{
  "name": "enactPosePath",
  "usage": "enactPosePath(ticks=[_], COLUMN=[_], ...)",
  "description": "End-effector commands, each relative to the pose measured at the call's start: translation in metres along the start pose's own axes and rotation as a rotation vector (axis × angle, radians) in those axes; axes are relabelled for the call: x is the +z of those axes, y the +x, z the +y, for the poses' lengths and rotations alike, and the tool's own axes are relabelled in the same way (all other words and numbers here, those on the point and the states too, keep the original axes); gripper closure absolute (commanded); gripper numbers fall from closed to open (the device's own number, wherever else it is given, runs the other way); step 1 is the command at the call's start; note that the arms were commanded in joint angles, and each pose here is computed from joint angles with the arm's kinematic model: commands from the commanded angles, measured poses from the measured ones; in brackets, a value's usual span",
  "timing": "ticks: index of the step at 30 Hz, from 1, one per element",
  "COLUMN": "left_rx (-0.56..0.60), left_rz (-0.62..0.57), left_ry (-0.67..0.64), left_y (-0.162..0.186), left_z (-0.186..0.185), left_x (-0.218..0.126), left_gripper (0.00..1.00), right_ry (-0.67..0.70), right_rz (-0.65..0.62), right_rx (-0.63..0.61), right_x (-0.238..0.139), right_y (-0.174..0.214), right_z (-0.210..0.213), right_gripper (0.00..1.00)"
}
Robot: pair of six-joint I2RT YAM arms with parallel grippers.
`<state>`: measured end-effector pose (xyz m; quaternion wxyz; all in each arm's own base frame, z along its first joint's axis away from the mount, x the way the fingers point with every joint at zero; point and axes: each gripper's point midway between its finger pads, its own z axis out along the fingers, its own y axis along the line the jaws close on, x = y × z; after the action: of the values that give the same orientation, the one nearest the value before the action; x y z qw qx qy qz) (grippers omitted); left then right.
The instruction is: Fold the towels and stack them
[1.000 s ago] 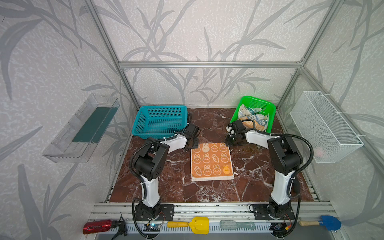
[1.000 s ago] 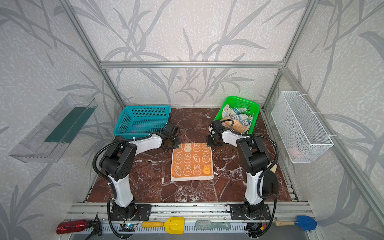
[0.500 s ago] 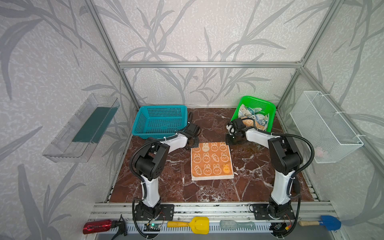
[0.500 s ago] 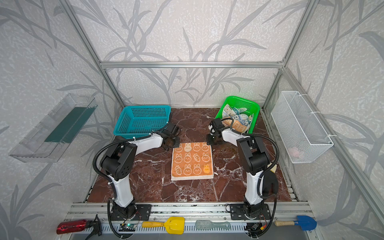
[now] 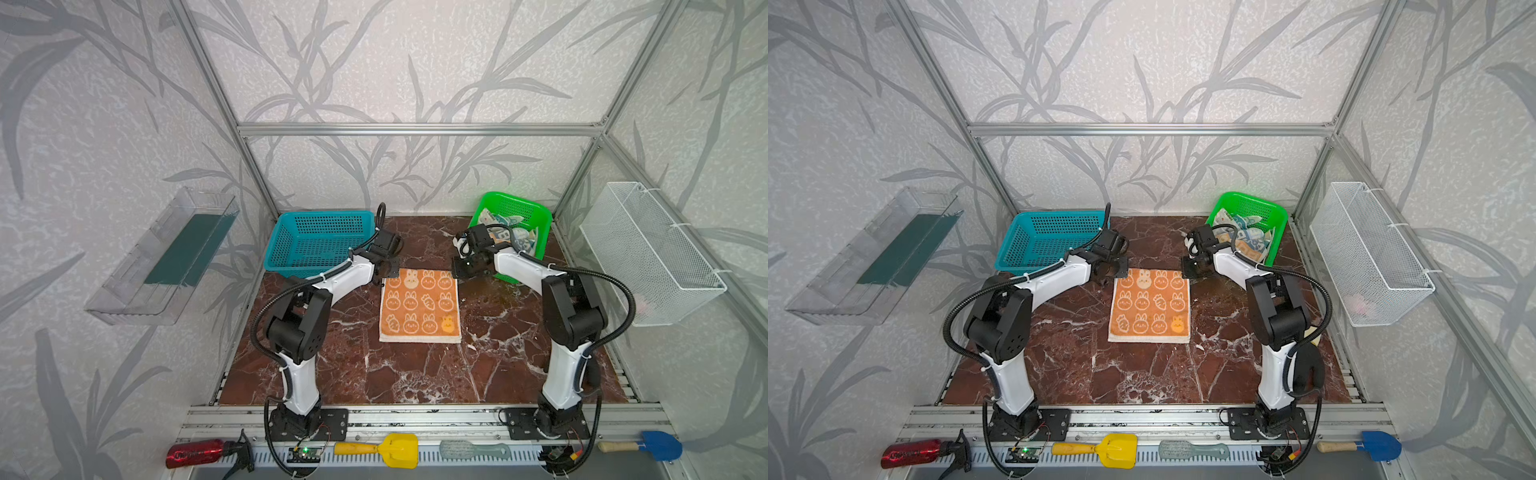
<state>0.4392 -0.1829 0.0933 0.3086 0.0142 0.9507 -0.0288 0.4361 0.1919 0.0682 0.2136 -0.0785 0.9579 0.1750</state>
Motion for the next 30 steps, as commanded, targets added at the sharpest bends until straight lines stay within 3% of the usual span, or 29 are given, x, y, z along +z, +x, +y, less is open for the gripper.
enactPosePath(ticks=[1, 7, 16, 23, 30], left_rx=[-0.005, -0.025, -0.086, -0.104, -0.091], left_rz=[-0.032, -0.058, 0.000, 0.074, 0.143], left_ry=[-0.040, -0.023, 0.064, 0.106, 0.090], left_y=[-0.003, 0.007, 0.056, 0.105, 0.138], left_z=[0.015, 0.021, 0.022, 0.012, 0.005], left_x=[-0.025, -0.041, -0.052, -0.047, -0.027], left_gripper=[1.00, 1.00, 1.00, 1.00, 1.00], right_ry=[0.005, -0.020, -0.040, -0.039, -0.033], right_rz=[-0.028, -0.022, 0.030, 0.105, 0.146], right_rx=[-0.014, 0.014, 0.004, 0.033, 0.062], right_x=[-0.027, -0.041, -0.053, -0.037, -0.017], right_y=[0.000, 0.023, 0.084, 0.133, 0.144], right_z=[0.002, 0.005, 0.020, 0.021, 0.015], right_gripper=[1.00, 1.00, 1.00, 1.00, 1.00])
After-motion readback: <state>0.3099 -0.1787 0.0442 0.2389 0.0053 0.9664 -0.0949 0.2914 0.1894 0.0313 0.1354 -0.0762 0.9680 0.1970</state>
